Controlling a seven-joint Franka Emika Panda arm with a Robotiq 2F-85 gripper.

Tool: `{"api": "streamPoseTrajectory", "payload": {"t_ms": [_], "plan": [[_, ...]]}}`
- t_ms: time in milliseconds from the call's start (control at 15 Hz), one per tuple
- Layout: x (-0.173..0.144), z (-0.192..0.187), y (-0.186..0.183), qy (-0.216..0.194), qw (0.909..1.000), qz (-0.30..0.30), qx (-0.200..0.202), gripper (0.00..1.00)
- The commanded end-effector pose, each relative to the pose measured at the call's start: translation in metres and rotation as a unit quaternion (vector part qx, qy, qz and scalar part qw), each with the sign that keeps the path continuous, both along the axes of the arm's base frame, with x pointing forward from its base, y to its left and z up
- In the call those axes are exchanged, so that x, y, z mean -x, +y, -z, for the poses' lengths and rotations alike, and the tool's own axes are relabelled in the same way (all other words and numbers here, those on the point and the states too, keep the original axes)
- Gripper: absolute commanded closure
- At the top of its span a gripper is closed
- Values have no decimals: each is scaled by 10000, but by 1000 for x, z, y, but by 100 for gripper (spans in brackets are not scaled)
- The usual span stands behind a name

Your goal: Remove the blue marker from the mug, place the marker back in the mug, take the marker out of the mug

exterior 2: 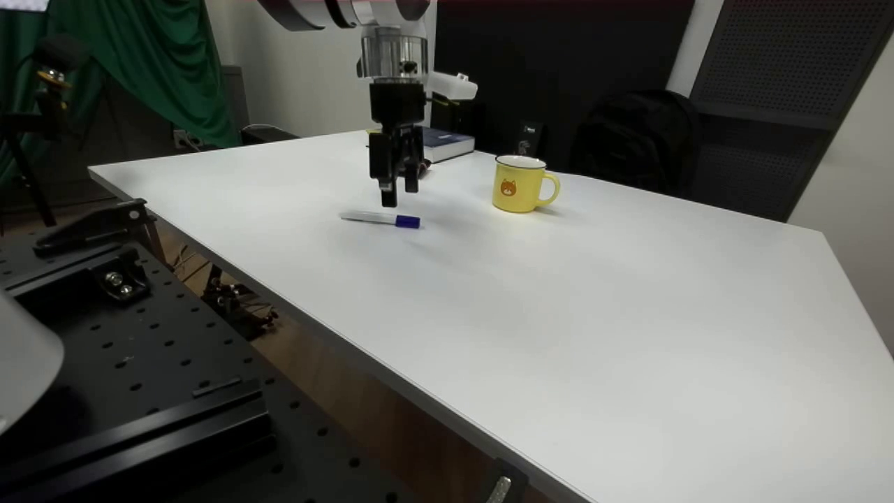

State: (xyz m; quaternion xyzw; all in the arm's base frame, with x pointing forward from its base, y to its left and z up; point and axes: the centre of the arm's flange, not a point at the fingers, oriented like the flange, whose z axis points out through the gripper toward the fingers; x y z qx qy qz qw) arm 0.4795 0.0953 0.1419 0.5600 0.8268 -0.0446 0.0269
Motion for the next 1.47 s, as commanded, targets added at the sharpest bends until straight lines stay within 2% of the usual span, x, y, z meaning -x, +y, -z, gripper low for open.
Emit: {"api": "streamPoseTrajectory", "payload": {"t_ms": [0, 200, 467, 533, 600, 667, 867, 1267, 1333, 1400], "plan": [[-2, 18, -4, 80, 9999, 2, 98, 0], [0, 27, -8, 90, 9998, -125, 123, 0], [-1, 34, -11, -136, 9982, -549, 215, 0], [-2, 35, -12, -167, 9977, -632, 179, 25], [-3, 36, -12, -186, 9975, -668, 169, 26], [-3, 36, -12, -196, 9975, -671, 126, 32], [-5, 35, -15, -216, 9980, -598, -2, 54], [-13, 31, -28, -75, 9999, -101, 0, 95], [-16, 27, -30, -64, 10000, 6, 18, 98], [-19, 24, -31, -43, 9999, 75, 63, 95]]}}
